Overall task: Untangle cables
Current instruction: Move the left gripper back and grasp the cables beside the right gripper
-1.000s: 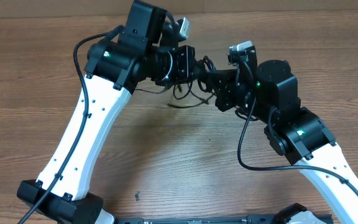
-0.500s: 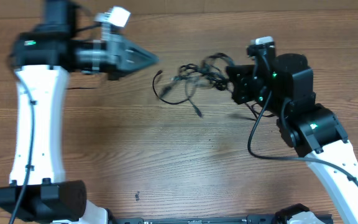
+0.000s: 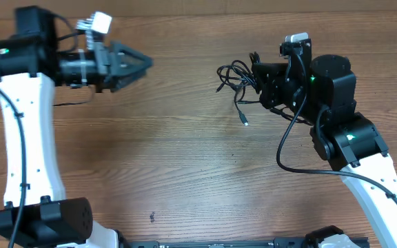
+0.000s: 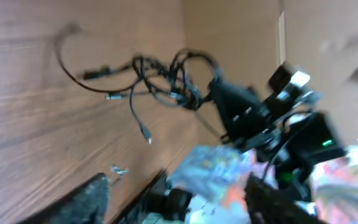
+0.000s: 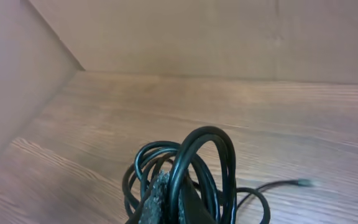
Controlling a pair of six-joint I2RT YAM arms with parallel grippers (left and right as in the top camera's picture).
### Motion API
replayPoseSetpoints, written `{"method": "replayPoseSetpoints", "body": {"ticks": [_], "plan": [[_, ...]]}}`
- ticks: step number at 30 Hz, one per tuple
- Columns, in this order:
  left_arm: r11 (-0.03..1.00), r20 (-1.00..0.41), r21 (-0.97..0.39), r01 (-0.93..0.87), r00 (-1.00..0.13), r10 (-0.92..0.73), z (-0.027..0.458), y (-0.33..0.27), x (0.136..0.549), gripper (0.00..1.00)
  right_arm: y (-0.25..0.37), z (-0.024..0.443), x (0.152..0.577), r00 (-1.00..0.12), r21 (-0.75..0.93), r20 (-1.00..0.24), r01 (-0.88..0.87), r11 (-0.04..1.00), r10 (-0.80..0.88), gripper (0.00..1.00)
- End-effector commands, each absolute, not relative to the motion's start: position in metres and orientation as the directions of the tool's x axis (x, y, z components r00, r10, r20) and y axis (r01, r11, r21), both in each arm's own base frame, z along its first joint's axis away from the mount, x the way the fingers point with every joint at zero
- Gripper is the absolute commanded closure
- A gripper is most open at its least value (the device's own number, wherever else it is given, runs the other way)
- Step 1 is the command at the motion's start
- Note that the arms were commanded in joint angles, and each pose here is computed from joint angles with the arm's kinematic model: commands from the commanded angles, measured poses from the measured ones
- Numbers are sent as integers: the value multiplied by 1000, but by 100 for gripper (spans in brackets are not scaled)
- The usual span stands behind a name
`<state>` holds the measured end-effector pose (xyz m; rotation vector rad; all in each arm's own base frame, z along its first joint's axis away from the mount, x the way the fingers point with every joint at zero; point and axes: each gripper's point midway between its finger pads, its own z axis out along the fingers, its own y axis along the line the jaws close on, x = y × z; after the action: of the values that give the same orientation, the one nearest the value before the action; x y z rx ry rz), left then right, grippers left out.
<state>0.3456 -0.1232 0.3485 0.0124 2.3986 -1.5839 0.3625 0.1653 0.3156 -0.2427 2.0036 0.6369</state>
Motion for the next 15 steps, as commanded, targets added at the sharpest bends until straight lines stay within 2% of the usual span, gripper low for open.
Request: {"method": "replayPoseSetpoints", "body": {"ticks": [1,3,4,5,9,12,13,15], "plan": [[462,-267,-860,215,-962,-48,344,-151,335,25,172,330,360,-500,406,-850,-427,808,163,96],[452,-234,-871,191,-971,-42,345,-164,333,22,172,333,361,-502,427,-844,-418,802,189,96],[458,-222,-870,182,-974,-34,345,-174,332,10,172,335,362,-507,451,-835,-407,794,214,96],[470,-215,-865,175,-976,-33,343,-179,332,6,172,335,362,-509,461,-831,-403,791,225,96],[604,-211,-786,133,-976,-60,324,-201,341,10,177,346,363,-516,528,-805,-396,751,294,96],[669,-80,-736,-109,-966,-245,309,-208,348,5,181,355,362,-507,554,-800,-416,721,322,96],[654,-26,-734,-181,-955,-294,308,-210,347,0,181,358,363,-497,551,-805,-423,719,324,96],[618,68,-730,-291,-931,-359,307,-215,344,0,182,360,363,-492,551,-808,-431,715,325,96]]}}
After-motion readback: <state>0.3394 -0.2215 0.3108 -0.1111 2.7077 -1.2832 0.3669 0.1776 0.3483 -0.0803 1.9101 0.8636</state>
